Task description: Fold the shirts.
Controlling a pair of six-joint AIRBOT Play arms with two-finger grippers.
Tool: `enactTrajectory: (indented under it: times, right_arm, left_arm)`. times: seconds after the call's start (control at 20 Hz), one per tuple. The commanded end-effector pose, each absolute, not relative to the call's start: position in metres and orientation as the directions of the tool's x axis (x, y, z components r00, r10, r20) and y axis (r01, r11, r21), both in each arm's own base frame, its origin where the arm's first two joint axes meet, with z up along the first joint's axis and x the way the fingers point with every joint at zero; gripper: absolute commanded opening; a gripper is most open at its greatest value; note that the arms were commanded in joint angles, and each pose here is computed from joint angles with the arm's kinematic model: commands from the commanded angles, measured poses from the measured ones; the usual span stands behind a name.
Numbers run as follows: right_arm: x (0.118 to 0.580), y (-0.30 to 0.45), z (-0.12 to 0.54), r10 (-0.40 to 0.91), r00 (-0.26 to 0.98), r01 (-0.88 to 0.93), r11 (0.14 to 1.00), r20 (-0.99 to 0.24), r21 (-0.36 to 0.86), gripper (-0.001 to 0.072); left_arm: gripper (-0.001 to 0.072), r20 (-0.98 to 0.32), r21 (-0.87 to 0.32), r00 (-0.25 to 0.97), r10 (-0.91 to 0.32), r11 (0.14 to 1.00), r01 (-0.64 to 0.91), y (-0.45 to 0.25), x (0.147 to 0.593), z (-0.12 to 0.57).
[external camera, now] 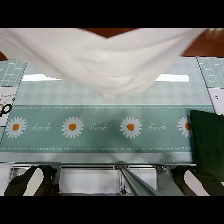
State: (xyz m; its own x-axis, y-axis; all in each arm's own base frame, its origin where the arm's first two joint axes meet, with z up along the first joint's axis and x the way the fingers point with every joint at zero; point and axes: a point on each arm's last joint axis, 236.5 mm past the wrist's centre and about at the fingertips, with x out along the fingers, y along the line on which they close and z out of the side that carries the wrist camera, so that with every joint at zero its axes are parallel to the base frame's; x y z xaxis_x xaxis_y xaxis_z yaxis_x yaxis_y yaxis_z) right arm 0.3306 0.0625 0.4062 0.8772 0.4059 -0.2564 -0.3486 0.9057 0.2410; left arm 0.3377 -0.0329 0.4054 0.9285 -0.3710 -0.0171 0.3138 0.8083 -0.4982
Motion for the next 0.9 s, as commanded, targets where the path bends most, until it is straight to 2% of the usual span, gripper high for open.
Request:
enactTrajectory:
  times: [0.0,0.1,0.2,0.3,0.4,0.5,0.6,0.7,0.85]
  right_arm:
    - [0.252,0.051,0.483,0.252,0.965,-0.248,0.967,-0.066,0.062,0.0021]
    - [0.219,0.038,0.493,0.136,0.99,-0.135,0.991,-0.025,0.021,0.0021]
    - [0.198,0.024,0.49,0.038,0.999,-0.038,0.999,-0.031,0.001,0.0021]
    - [0.188,-0.005,0.463,-0.093,0.986,0.09,0.996,-0.141,-0.025,0.0021]
    - [0.194,-0.037,0.425,-0.202,0.941,0.215,0.976,-0.271,0.02,0.0021]
    - [0.222,-0.034,0.387,-0.137,0.922,0.173,0.983,-0.363,0.069,0.0021]
    - [0.263,-0.014,0.34,0.027,0.888,0.03,0.993,-0.458,0.117,0.0021]
    - [0.303,0.007,0.289,0.21,0.806,-0.085,0.966,-0.553,0.244,0.0021]
    - [0.358,0.029,0.243,0.435,0.694,-0.192,0.88,-0.574,0.434,0.002]
  left_arm:
    - [0.0017,0.169,-0.288,0.955,-0.243,0.915,0.284,-0.034,0.263,0.498]
    - [0.0018,0.193,-0.18,0.968,-0.158,0.965,0.193,-0.033,0.235,0.51]
    - [0.0018,0.158,-0.094,0.979,-0.131,0.985,0.147,-0.04,0.216,0.502]
    - [0.0017,0.037,-0.032,0.993,-0.113,0.993,0.114,-0.039,0.21,0.471]
    - [0.0017,-0.106,-0.107,0.992,-0.063,0.993,0.051,-0.022,0.218,0.429]
    - [0.0017,-0.242,-0.167,0.965,-0.101,0.984,0.061,-0.02,0.238,0.377]
    - [0.0017,-0.315,-0.28,0.929,-0.194,0.954,0.104,-0.029,0.261,0.329]
    - [0.0018,-0.333,-0.35,0.909,-0.251,0.928,0.128,-0.031,0.286,0.291]
    - [0.0017,-0.376,-0.389,0.899,-0.224,0.919,0.066,-0.007,0.328,0.262]
